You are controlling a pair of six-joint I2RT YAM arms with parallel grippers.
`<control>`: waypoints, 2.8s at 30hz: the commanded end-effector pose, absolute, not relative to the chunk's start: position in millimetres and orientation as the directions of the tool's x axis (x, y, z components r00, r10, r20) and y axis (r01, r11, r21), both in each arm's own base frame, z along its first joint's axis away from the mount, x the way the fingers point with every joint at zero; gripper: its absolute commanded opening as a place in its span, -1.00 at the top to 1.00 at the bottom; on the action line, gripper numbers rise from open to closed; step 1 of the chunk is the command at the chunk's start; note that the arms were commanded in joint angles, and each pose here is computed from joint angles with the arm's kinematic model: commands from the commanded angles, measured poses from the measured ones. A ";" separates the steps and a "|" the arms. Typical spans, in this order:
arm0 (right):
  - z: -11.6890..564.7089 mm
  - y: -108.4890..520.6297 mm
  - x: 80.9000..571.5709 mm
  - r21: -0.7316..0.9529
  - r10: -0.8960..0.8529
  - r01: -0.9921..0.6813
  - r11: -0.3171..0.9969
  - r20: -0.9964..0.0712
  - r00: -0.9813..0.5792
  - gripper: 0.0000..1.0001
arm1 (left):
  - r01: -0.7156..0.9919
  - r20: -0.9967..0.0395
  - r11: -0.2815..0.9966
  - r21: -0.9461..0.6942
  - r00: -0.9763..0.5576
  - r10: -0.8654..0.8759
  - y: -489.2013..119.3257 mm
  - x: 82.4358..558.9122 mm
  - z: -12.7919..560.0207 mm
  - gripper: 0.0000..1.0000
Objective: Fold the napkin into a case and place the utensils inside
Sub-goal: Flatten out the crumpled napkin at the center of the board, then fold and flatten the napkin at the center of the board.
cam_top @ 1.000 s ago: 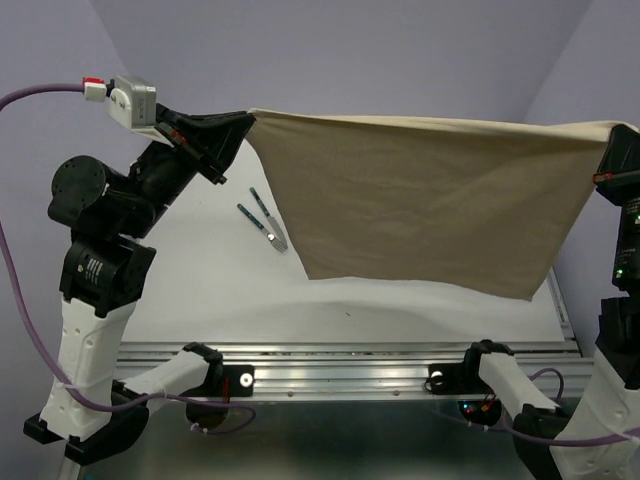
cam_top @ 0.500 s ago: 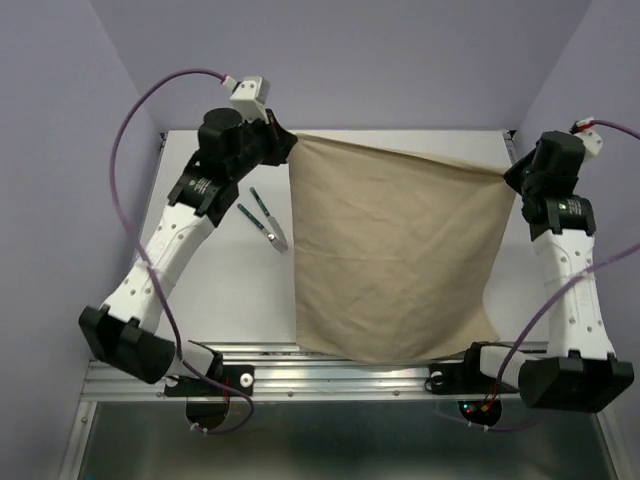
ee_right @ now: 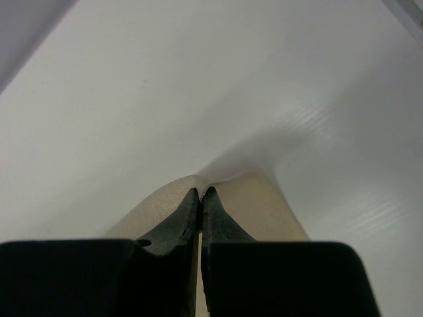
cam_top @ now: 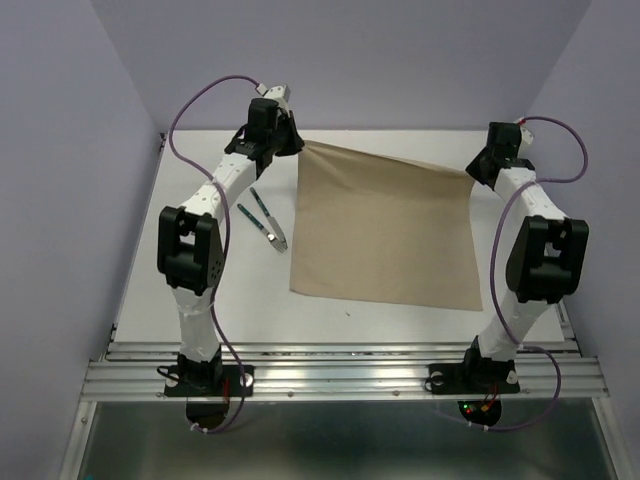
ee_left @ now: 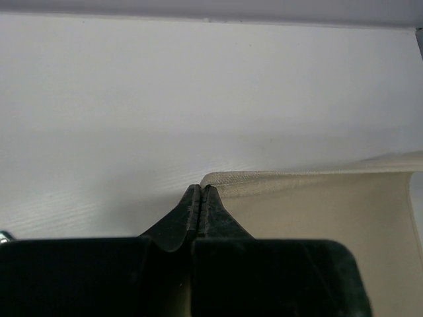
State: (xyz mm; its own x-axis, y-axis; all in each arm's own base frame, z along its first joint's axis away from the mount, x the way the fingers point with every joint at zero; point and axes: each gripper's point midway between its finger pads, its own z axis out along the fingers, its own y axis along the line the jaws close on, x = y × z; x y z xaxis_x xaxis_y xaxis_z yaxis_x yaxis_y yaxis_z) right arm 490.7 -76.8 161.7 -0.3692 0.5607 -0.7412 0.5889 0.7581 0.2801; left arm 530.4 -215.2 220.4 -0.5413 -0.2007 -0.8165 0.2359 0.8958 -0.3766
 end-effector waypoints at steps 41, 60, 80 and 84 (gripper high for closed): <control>156.0 -45.0 321.1 0.336 0.640 0.597 0.728 -0.646 -0.417 0.99 | 0.241 -0.717 0.846 -0.475 -0.664 -0.214 -202.6 358.5 182.7 1.00; 133.8 -24.8 259.6 0.356 0.700 0.629 0.691 -0.548 -0.458 0.99 | 0.129 -0.634 0.871 -0.475 -0.737 -0.236 -189.2 303.2 123.5 1.00; 225.8 -54.2 387.5 0.433 0.623 0.520 0.736 -0.734 -0.270 0.99 | 0.258 -0.857 0.893 -0.369 -0.467 -0.220 -211.0 449.6 260.5 1.00; 228.9 -57.8 441.2 0.467 0.624 0.483 0.740 -0.746 -0.235 0.99 | 0.281 -0.871 0.888 -0.363 -0.441 -0.217 -213.6 491.8 265.8 1.00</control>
State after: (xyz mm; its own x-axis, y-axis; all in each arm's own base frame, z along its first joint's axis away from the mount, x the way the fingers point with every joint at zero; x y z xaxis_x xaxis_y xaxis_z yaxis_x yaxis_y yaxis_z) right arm 385.0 -46.9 186.9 -0.3686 0.6475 -0.6670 0.5615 0.7269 0.3955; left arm 458.0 -216.0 238.0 -0.5248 -0.2286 -0.8200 0.2337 0.8876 -0.3970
